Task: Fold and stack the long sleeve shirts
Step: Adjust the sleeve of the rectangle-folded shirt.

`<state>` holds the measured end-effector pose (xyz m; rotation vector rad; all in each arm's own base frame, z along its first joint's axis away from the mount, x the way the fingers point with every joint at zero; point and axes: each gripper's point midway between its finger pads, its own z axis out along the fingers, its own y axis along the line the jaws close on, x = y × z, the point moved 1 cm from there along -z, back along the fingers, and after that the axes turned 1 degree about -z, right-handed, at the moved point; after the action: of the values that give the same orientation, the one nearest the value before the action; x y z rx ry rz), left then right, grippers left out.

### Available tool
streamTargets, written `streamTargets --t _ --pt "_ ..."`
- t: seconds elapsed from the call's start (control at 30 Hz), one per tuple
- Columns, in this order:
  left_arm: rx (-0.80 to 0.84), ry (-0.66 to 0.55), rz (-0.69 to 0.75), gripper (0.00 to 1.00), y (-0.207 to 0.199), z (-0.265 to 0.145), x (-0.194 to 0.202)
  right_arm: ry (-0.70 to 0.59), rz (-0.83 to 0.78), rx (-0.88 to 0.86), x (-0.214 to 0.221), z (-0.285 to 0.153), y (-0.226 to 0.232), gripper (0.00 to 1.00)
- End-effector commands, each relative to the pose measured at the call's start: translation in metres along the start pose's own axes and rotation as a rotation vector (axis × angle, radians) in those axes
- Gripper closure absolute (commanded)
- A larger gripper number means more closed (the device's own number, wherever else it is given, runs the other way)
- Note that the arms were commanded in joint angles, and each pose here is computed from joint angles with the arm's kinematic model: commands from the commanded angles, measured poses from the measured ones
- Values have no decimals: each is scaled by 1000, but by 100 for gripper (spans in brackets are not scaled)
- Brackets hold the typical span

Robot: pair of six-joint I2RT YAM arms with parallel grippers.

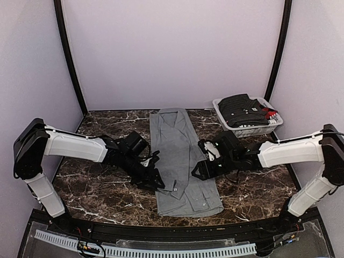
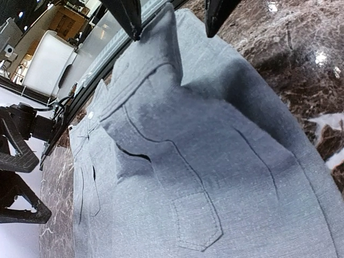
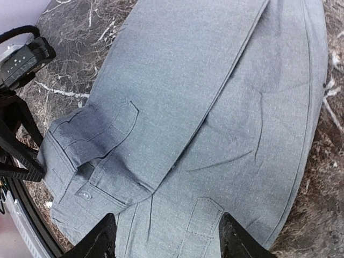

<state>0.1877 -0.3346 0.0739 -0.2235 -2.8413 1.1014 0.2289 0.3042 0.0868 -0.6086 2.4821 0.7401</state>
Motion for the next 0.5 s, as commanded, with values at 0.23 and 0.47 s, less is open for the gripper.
streamTargets --t 0.23,0.47 --pt "-30 -75 151 62 -16 -42 -1 15 -213 13 -17 21 50 48" --pt "15 -68 158 49 -20 -42 1 19 -283 5 -8 25 70 47"
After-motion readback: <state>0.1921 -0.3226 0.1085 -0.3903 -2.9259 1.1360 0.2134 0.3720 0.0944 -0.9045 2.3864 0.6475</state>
